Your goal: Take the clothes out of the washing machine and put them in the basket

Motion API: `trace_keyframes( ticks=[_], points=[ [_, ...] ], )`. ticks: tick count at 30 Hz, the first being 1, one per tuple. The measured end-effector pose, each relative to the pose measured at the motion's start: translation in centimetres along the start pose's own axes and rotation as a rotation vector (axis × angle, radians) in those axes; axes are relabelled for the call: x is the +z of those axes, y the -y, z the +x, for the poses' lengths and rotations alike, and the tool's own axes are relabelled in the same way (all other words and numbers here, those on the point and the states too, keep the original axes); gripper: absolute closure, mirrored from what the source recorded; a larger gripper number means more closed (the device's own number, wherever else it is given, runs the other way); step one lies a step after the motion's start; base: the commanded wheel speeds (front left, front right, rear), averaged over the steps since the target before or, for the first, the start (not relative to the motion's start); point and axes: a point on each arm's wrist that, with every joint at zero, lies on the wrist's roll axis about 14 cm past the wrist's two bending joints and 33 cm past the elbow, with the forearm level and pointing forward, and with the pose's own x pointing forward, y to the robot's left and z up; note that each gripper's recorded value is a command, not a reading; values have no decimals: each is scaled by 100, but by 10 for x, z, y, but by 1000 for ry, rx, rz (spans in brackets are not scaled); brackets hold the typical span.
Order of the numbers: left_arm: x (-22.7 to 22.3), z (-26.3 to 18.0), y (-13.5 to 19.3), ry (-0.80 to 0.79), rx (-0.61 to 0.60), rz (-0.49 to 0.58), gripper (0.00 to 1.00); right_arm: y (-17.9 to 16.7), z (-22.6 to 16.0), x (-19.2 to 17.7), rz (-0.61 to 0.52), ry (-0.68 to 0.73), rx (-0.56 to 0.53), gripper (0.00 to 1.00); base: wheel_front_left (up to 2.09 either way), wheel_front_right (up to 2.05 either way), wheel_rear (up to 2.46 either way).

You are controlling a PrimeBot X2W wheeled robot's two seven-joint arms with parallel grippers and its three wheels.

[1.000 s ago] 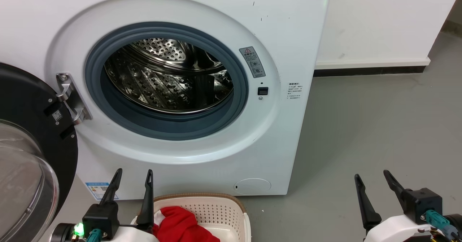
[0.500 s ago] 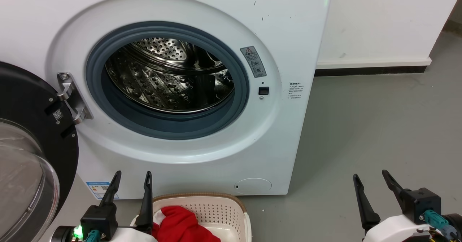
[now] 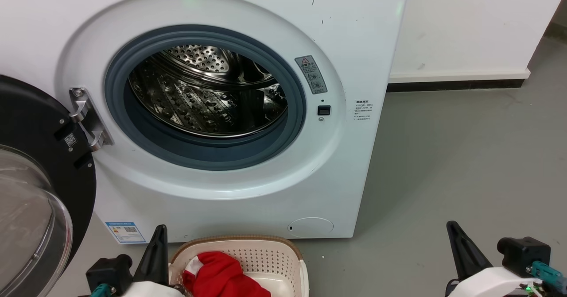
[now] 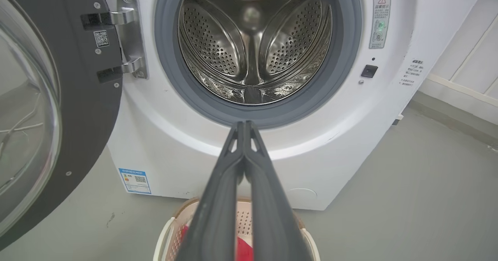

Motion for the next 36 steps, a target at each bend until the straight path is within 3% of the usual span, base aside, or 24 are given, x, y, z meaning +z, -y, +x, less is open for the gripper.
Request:
trace_keyframes(
  ticks=[36],
  points=[
    [-8, 20, -11, -47, 47, -628, 100, 12, 20, 4, 646, 51, 3, 100, 0, 0, 0]
  ],
)
